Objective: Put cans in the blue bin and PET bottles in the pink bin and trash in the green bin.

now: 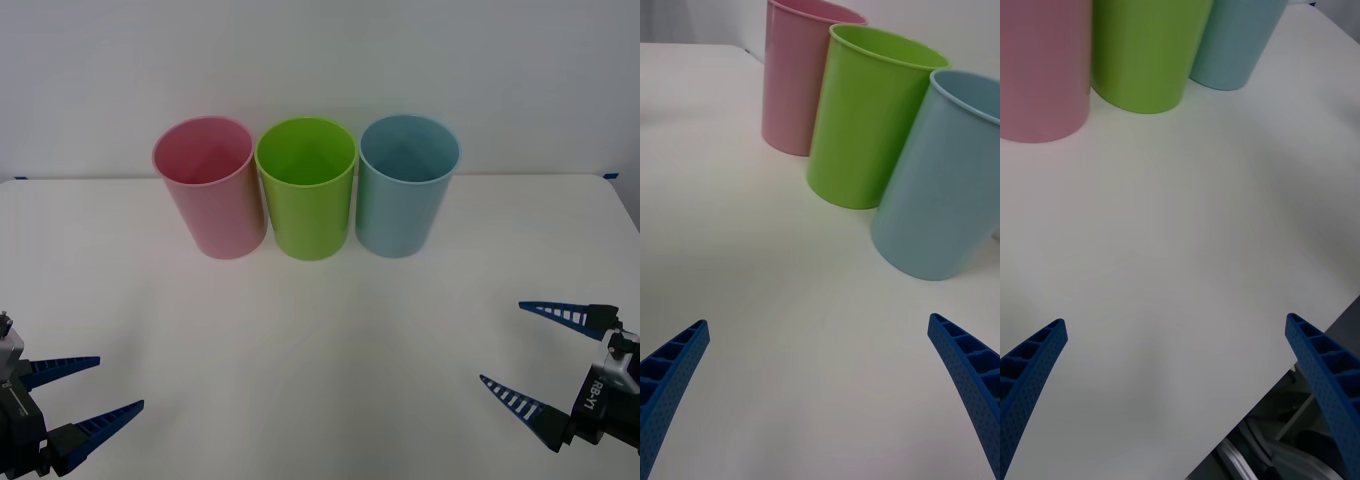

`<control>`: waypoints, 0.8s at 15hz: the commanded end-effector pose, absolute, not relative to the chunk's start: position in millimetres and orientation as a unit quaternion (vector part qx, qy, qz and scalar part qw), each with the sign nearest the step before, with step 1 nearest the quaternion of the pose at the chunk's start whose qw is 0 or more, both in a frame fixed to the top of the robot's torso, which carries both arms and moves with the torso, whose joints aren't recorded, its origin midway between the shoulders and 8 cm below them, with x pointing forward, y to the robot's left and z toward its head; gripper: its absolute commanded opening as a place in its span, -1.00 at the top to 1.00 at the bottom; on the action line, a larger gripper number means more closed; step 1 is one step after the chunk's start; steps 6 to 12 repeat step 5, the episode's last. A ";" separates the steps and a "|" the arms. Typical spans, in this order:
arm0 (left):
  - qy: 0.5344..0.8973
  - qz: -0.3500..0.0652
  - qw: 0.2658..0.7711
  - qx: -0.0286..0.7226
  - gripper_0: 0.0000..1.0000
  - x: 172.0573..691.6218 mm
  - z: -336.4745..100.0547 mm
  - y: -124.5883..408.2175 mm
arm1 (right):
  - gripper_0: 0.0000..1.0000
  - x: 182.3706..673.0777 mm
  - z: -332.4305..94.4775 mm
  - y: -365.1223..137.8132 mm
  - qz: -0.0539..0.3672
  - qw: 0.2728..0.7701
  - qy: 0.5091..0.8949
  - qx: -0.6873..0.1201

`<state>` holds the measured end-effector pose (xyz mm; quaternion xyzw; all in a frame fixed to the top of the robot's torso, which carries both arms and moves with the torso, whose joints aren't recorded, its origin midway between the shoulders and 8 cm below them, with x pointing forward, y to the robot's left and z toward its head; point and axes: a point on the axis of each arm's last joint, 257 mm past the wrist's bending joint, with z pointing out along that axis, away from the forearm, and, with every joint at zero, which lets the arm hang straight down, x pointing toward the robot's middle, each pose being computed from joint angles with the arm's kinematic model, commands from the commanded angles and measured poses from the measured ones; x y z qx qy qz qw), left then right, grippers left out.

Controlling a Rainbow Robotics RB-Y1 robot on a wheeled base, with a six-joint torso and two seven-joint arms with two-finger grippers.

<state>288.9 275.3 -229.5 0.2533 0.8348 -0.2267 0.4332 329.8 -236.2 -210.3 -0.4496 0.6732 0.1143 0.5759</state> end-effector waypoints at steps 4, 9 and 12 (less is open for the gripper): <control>0.835 -0.227 0.433 0.253 -1.00 288.9 -229.5 275.3 | -1.00 325.1 -212.5 -241.6 0.115 0.568 0.678 -0.453; 0.835 -0.227 0.433 0.253 -1.00 288.9 -229.5 275.3 | -1.00 325.1 -212.5 -241.6 0.115 0.568 0.678 -0.453; 0.835 -0.227 0.433 0.253 -1.00 288.9 -229.5 275.3 | -1.00 325.1 -212.5 -241.6 0.115 0.568 0.678 -0.453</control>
